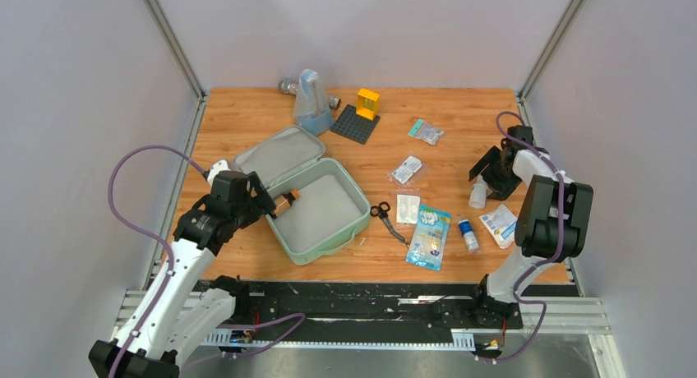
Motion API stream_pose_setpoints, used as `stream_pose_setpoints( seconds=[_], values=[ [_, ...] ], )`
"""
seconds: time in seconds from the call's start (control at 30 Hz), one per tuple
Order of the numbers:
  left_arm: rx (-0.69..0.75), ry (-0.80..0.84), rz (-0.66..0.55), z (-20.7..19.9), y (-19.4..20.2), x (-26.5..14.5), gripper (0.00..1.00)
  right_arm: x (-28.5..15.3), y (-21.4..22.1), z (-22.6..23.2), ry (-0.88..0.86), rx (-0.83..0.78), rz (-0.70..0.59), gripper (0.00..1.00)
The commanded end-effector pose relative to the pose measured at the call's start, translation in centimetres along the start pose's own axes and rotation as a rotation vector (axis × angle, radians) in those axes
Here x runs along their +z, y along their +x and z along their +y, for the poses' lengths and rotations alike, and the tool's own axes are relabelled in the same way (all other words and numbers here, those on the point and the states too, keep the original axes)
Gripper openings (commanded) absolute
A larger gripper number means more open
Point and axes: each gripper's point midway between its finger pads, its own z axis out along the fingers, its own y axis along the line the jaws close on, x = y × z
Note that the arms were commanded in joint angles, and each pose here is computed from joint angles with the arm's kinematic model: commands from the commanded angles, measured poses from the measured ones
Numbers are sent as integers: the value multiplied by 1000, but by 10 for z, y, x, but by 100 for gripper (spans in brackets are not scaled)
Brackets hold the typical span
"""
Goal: Organize the medicine kit
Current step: Pick up the pill bottle at the center of the board.
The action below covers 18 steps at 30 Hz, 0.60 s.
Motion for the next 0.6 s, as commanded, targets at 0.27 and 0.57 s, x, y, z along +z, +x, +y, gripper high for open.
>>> stream_pose_setpoints(
  seconds=[0.27, 0.57],
  values=[
    [9, 15, -19, -3, -5, 0, 100, 18, -5, -1, 88, -99, -25, 61],
    [7, 8, -21, -2, -4, 0, 100, -5, -2, 28, -44, -72, -24, 46]
  ],
)
